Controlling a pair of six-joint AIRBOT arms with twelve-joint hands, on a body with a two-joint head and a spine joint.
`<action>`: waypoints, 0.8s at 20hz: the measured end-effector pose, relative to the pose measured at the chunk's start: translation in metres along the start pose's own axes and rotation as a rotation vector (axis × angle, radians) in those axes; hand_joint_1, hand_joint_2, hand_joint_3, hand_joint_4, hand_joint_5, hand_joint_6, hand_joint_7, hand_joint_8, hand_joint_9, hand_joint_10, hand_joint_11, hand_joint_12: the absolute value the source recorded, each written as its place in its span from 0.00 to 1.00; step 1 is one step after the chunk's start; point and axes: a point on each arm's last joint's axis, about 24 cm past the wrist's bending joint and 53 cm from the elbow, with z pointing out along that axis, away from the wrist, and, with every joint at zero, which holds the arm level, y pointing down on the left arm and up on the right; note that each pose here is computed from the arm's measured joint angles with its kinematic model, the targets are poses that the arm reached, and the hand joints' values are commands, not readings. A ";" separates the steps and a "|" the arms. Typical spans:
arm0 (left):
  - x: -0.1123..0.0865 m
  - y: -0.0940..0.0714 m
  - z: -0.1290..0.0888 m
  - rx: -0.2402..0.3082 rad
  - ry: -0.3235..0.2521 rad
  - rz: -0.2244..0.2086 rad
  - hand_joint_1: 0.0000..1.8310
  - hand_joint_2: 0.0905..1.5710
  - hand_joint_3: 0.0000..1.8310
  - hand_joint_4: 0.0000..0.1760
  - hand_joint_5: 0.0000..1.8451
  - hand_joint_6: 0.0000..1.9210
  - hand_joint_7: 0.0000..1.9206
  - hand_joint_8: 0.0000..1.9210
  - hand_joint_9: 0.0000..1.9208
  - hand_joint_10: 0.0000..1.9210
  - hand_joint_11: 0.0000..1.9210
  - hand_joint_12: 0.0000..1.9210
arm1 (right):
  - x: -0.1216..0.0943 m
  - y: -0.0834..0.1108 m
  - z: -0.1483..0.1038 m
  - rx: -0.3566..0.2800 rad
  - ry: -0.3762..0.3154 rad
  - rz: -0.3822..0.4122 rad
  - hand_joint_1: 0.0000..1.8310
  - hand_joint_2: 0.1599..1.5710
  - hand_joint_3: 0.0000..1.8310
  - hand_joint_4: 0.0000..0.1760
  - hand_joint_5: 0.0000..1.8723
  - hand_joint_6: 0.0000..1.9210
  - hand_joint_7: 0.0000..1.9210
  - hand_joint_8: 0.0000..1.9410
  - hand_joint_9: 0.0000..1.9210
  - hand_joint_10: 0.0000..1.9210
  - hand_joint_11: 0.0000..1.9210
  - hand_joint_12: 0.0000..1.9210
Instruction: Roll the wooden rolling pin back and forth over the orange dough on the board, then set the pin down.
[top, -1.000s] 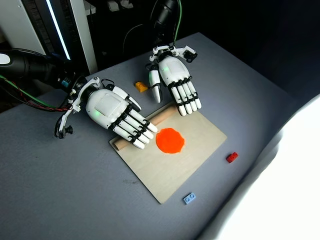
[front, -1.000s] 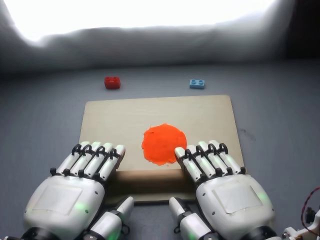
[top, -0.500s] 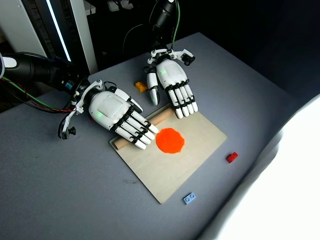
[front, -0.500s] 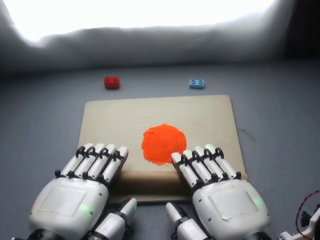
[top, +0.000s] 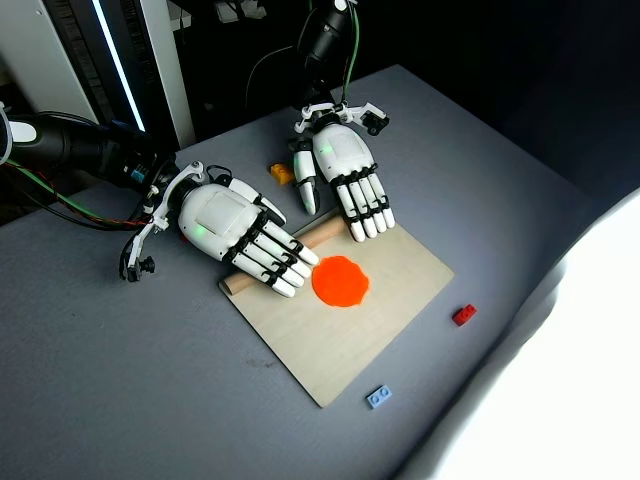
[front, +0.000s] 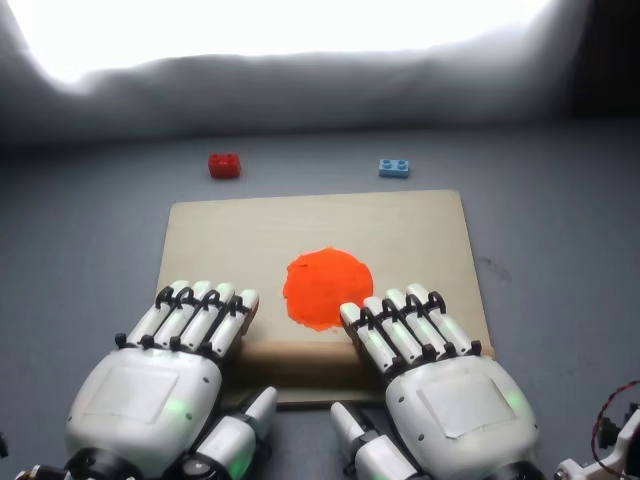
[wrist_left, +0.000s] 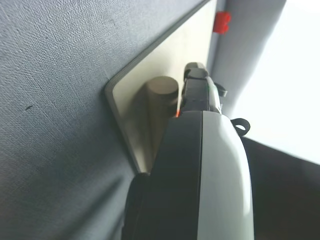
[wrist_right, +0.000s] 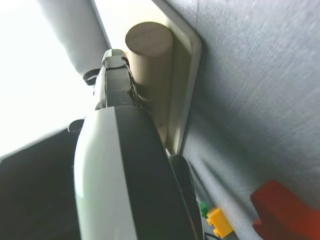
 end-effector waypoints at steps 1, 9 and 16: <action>0.000 -0.001 0.002 -0.001 0.001 -0.004 0.00 0.99 0.00 0.00 0.01 0.00 0.01 0.00 0.00 0.00 0.00 0.02 | 0.000 -0.001 0.002 -0.004 -0.001 -0.004 0.00 1.00 0.02 0.00 0.05 0.01 0.04 0.00 0.02 0.00 0.00 0.00; 0.001 0.002 0.010 -0.022 -0.011 -0.053 0.00 0.99 0.00 0.00 0.01 0.00 0.01 0.00 0.00 0.00 0.01 0.00 | -0.004 -0.003 0.011 -0.037 -0.012 -0.039 0.00 1.00 0.02 0.00 0.05 0.00 0.04 0.00 0.01 0.00 0.00 0.00; 0.000 0.007 0.014 -0.031 -0.035 -0.079 0.00 0.99 0.00 0.00 0.01 0.00 0.01 0.00 0.00 0.00 0.01 0.01 | -0.007 -0.004 0.020 -0.055 -0.020 -0.050 0.00 1.00 0.02 0.00 0.05 0.00 0.04 0.00 0.02 0.00 0.00 0.00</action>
